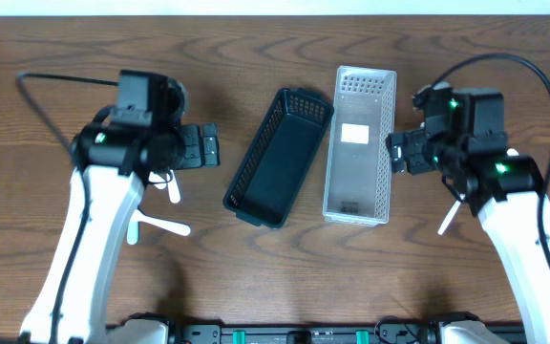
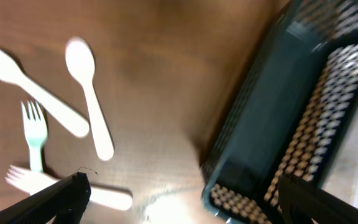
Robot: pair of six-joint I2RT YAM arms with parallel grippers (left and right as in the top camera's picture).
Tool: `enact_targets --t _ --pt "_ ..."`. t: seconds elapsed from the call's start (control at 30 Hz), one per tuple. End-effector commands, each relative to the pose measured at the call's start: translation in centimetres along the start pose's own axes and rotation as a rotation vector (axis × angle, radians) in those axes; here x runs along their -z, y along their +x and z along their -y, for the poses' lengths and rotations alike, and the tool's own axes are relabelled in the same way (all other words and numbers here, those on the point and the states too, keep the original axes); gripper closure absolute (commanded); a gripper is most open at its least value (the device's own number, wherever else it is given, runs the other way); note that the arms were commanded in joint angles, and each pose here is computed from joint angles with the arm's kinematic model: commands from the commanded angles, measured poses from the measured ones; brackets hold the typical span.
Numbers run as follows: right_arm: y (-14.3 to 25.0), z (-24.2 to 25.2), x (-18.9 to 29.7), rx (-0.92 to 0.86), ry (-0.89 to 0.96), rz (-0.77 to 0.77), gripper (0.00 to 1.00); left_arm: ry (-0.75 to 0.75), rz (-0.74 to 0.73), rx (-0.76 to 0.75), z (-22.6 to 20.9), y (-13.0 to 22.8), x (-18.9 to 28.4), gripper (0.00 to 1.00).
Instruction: Pack container
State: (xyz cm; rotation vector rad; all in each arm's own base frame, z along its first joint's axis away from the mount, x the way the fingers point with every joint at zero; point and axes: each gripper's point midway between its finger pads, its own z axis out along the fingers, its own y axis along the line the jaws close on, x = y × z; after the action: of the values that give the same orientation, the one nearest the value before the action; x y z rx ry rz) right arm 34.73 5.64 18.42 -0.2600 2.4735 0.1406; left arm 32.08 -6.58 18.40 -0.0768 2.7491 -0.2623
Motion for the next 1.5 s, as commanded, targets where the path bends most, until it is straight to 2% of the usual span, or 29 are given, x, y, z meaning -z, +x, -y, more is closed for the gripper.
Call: enact_targets --t 0.0,0.03,0.07,0.13,0.23,0.27,0.4,0.53,0.77,0.97,1.07,1.17,1.47 --pt "-0.8 2.2 -0.2 -0.030 0.099 0.003 0.73 -0.021 -0.056 -0.010 -0.3 0.2 -1.4 0.02" --pt "-0.8 3.4 -0.3 -0.088 0.149 0.004 0.93 -0.022 -0.065 -0.045 -0.4 0.1 -1.8 0.02" --pt "-0.7 4.3 -0.2 -0.137 0.186 0.007 0.99 -0.021 -0.068 -0.087 -0.4 0.0 -2.1 0.13" --pt "-0.5 6.1 -0.2 -0.214 0.236 0.008 0.99 -0.018 -0.071 -0.192 -0.4 -0.3 -2.8 0.39" --pt "0.6 7.6 -0.8 -0.272 0.254 -0.029 0.99 -0.014 -0.068 -0.274 -0.4 -0.9 -4.0 0.66" --pt "1.4 7.8 -1.4 -0.282 0.249 -0.063 0.99 -0.015 -0.071 -0.274 -0.5 -1.1 -4.5 0.73" --pt "3.8 7.1 -3.4 -0.291 0.210 -0.182 0.99 -0.019 -0.121 -0.267 -0.8 -0.8 -6.5 0.89" --pt "5.4 5.5 -5.7 -0.307 0.113 -0.270 0.99 -0.024 -0.190 -0.258 -1.2 0.1 -8.7 0.94" --pt "7.0 2.5 -8.0 -0.282 -0.077 -0.361 0.99 -0.012 -0.321 -0.240 -1.5 2.6 -10.3 0.94" --pt "7.2 0.3 -8.3 -0.246 -0.222 -0.375 0.96 0.145 -0.401 -0.198 1.0 4.6 -9.5 0.94" --pt "7.0 -0.6 -8.2 -0.220 -0.279 -0.367 0.95 0.158 -0.436 -0.192 1.3 5.4 -9.2 0.94" --pt "6.9 -0.9 -8.2 -0.210 -0.293 -0.363 0.91 0.160 -0.454 -0.206 1.8 6.0 -9.0 0.94" --pt "6.8 -0.8 -8.2 -0.210 -0.293 -0.359 0.92 0.177 -0.479 -0.309 4.8 7.4 -9.1 0.94"
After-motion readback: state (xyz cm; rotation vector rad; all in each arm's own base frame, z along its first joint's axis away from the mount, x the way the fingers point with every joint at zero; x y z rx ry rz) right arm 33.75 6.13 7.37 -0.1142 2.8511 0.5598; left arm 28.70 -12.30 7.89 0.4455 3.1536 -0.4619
